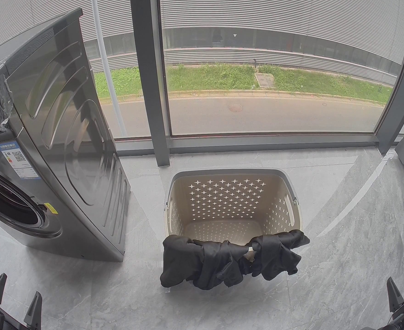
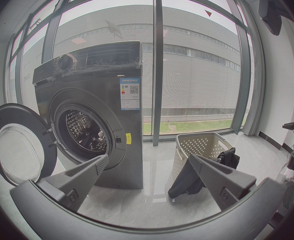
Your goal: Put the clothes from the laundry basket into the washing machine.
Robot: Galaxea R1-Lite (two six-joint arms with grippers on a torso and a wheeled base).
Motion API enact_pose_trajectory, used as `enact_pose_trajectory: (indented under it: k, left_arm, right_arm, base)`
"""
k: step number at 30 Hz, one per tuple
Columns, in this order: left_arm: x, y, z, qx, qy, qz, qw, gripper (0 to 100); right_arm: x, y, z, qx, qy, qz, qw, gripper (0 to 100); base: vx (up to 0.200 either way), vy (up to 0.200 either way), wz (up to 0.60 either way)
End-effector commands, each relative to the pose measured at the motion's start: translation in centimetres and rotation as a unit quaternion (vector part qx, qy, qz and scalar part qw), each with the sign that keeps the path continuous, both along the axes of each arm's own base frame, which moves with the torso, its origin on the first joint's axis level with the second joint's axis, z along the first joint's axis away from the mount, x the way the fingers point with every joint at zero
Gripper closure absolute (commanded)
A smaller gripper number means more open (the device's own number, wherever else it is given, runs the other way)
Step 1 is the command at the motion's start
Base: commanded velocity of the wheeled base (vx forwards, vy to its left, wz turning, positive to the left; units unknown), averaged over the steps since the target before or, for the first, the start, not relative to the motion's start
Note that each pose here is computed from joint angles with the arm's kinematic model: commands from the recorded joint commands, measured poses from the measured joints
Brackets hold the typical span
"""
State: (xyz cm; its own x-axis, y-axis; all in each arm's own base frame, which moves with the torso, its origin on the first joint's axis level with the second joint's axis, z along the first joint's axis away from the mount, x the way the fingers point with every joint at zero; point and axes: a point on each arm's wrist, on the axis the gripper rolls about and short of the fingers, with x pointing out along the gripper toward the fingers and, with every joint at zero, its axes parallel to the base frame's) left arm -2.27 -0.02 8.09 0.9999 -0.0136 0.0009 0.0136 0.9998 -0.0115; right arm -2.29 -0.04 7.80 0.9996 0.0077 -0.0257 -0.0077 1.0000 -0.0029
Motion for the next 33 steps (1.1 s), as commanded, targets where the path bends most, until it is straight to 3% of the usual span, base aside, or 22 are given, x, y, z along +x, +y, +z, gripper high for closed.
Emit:
enact_pose_trajectory:
  k: [1, 21, 33]
  left_arm:
    - [0.0, 0.0, -0.52, 0.0, 0.0, 0.0, 1.0, 0]
    - [0.0, 0.0, -0.52, 0.0, 0.0, 0.0, 1.0, 0]
    - [0.0, 0.0, -0.52, 0.0, 0.0, 0.0, 1.0, 0]
  right_arm:
    - [-0.07, 0.0, -0.23, 0.0, -0.004, 0.0, 1.0, 0]
    - [-0.07, 0.0, -0.23, 0.0, -0.004, 0.0, 1.0, 0]
    - [-0.07, 0.0, -0.23, 0.0, -0.004, 0.0, 1.0, 0]
  base:
    - [0.0, 0.0, 0.0]
    - [0.0, 0.0, 0.0]
    - [0.0, -0.2, 0.0]
